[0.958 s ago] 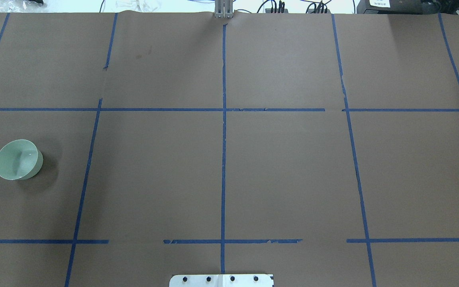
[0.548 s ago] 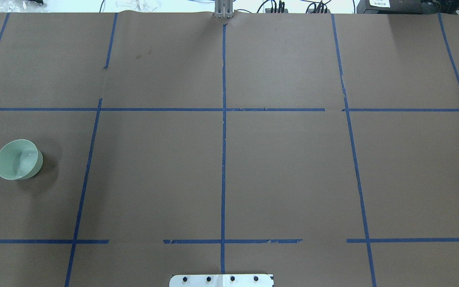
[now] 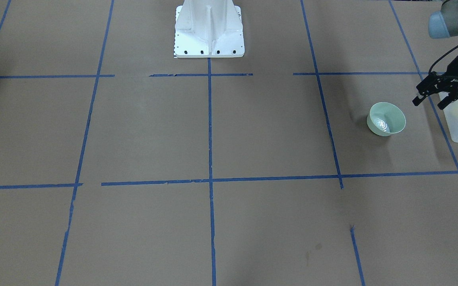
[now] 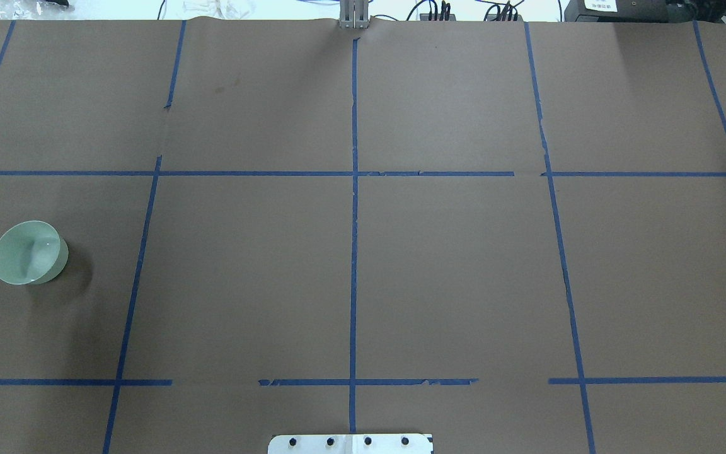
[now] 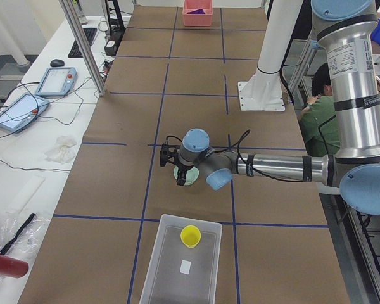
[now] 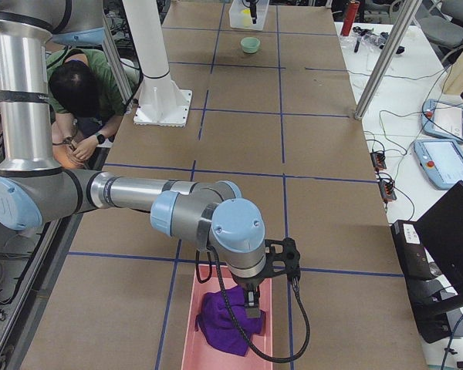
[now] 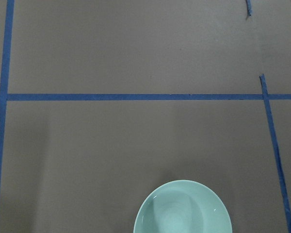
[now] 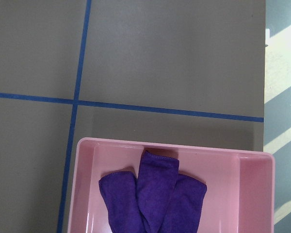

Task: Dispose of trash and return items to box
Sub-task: 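Reach the left gripper to the pale green bowl and grasp its rim, then lift the green bowl and carry it toward the clear bin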

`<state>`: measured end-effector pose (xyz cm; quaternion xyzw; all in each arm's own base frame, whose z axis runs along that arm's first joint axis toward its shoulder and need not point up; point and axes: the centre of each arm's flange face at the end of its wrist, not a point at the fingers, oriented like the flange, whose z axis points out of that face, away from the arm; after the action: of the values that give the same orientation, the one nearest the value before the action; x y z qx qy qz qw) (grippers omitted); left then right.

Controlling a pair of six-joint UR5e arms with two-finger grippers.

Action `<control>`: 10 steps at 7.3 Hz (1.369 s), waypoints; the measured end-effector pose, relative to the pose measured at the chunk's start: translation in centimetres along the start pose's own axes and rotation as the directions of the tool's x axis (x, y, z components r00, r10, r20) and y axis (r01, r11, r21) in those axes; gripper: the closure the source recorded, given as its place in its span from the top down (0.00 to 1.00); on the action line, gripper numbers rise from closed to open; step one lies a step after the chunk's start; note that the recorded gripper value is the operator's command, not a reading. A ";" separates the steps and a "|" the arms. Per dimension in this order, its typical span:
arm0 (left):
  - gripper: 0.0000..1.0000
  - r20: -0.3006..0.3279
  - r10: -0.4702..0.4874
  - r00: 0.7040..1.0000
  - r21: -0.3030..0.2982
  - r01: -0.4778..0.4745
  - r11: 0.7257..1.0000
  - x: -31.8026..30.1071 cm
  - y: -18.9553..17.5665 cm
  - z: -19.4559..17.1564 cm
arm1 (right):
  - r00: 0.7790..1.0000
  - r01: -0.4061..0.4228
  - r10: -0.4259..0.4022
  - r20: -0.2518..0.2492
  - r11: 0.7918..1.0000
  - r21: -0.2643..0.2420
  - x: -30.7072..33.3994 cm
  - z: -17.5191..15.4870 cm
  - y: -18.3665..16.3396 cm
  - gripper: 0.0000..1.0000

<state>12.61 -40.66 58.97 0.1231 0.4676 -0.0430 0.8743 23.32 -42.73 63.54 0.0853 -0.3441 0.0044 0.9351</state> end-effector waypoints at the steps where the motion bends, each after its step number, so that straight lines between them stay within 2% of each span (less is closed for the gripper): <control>1: 0.96 0.006 -0.016 1.000 0.011 0.016 1.000 -0.3 1.6 2.7 | 0.999 -0.037 0.037 0.007 0.999 0.009 -1.7 -1.7 -0.1 1.00; 2: 0.88 0.009 -0.028 1.000 0.017 0.028 0.999 -0.3 2.8 4.6 | 0.997 -0.074 0.074 0.026 0.997 0.016 -3.3 -3.1 -0.2 1.00; 4: 0.58 0.022 -0.035 0.999 0.016 0.035 0.999 -0.6 3.9 6.4 | 0.984 -0.163 0.161 0.072 0.986 0.021 -7.0 -4.3 -1.1 1.00; 5: 0.53 0.027 -0.037 0.999 0.012 0.036 0.999 -0.8 4.0 6.9 | 0.983 -0.168 0.166 0.079 0.986 0.020 -9.0 -4.5 -1.7 1.00; 6: 0.41 0.031 -0.036 0.999 0.005 0.036 0.999 -0.9 4.2 7.3 | 0.985 -0.153 0.151 0.082 0.988 0.017 -10.6 -4.3 -2.2 1.00; 8: 0.00 0.036 -0.033 0.999 -0.008 0.033 0.999 -0.9 4.5 8.0 | 0.991 -0.107 0.107 0.084 0.994 -0.010 -13.0 -3.0 -3.1 1.00; 10: 0.00 0.034 -0.030 0.999 -0.012 0.031 0.999 -0.6 4.5 8.3 | 0.992 -0.081 0.084 0.091 0.996 -0.028 -14.2 -2.1 -3.5 1.00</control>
<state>19.79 -38.45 64.71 0.1097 0.4548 -0.0553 0.8821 14.03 -45.10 52.27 0.0597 -0.3902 0.0350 0.9181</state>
